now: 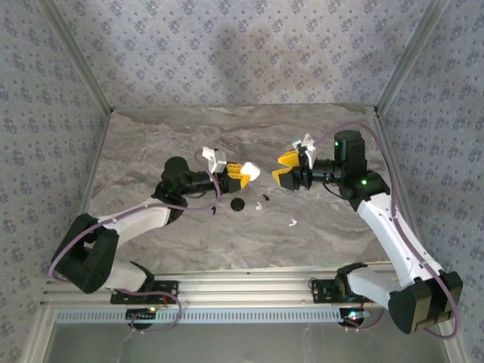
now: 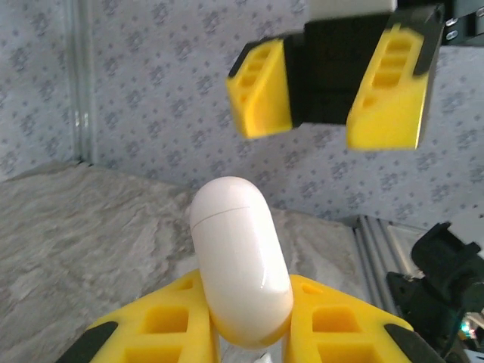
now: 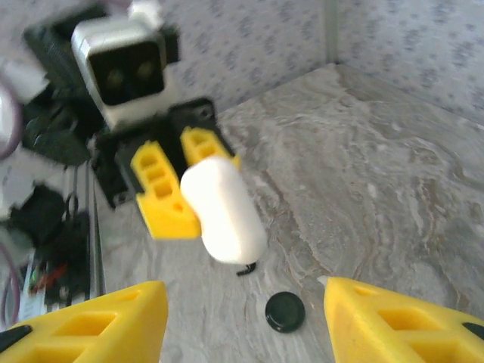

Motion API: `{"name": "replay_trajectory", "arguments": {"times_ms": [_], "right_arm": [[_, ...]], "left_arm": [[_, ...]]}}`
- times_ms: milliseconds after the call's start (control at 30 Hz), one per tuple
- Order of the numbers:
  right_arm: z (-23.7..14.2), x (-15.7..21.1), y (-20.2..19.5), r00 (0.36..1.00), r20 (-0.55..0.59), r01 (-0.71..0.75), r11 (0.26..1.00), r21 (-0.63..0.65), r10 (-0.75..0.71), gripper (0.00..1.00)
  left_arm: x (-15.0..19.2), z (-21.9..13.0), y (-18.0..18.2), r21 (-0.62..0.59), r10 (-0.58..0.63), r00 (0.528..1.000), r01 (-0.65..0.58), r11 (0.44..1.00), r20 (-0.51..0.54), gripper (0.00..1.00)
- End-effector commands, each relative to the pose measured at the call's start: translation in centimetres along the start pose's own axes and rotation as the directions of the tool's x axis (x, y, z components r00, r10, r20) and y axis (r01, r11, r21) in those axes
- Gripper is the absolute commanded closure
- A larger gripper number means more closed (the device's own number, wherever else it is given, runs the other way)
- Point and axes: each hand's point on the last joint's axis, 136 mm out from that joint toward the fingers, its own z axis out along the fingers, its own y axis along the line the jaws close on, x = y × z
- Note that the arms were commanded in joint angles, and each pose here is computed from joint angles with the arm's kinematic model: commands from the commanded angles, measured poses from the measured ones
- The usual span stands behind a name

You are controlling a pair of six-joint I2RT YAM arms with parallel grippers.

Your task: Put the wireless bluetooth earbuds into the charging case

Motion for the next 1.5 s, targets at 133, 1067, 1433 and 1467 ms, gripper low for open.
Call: {"name": "replay_trajectory", "arguments": {"times_ms": [133,1067,1433,1467], "right_arm": [[0.7,-0.5,2.0,0.983,-0.006,0.178,0.967,-0.181,-0.183,0.42],[3.0,0.0,4.4,0.97,-0.062,0.199,0.915,-0.351,-0.235,0.84],[0.9,5.9,1.2,0.792,-0.459,0.372,0.914,-0.161,-0.403,0.84],[1.0,6.1,1.4,0.776,-0.473,0.385,0.908,-0.168,-0.417,0.84]], "left_arm": [[-2.9,0.4,-2.8,0.159,0.065,0.997,-0.072,0.985,0.046,0.8],[-3.5,0.5,-3.7,0.158,0.11,0.993,-0.114,0.981,0.033,0.64],[2.9,-1.0,-3.2,0.117,0.279,0.888,-0.253,0.96,-0.366,0.42],[3.1,-1.1,-3.2,0.121,0.281,0.884,-0.254,0.96,-0.373,0.42]]}}
